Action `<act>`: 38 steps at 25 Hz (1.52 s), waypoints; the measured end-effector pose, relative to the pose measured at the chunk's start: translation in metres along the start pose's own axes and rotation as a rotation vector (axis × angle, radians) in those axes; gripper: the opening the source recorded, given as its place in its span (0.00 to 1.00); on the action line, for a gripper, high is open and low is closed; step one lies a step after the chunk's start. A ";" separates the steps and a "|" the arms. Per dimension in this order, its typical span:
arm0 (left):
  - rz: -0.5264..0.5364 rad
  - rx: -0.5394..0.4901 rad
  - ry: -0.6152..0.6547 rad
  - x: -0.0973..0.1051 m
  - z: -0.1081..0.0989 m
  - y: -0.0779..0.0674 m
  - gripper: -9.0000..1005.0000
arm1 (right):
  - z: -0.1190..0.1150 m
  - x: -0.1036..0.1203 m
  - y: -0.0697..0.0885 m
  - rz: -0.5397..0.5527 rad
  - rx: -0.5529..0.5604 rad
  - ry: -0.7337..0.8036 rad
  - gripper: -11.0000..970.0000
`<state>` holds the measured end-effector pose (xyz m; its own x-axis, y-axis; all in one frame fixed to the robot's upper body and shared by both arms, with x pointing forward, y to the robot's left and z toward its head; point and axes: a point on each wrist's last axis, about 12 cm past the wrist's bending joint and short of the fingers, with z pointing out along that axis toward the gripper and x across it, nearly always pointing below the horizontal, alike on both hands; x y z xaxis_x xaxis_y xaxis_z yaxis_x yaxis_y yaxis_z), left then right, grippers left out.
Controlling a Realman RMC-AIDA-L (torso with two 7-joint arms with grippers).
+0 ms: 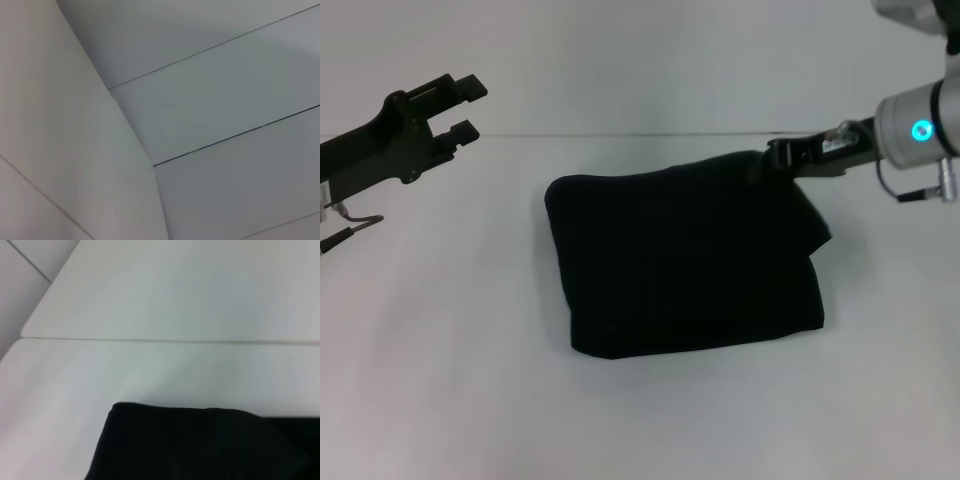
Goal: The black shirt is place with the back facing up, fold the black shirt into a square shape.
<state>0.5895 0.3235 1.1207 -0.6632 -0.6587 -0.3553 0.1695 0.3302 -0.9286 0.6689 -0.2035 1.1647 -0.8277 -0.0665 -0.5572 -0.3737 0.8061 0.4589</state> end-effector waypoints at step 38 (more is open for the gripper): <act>-0.009 -0.006 -0.009 0.003 -0.001 0.003 0.71 | -0.003 0.023 -0.022 0.048 0.135 0.125 0.05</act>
<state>0.5877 0.3232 1.1174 -0.6583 -0.6675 -0.3479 0.1594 0.3280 -0.9311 0.6567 -0.2241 1.1437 -0.8921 -0.0918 -0.4424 -0.2797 0.8812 0.3811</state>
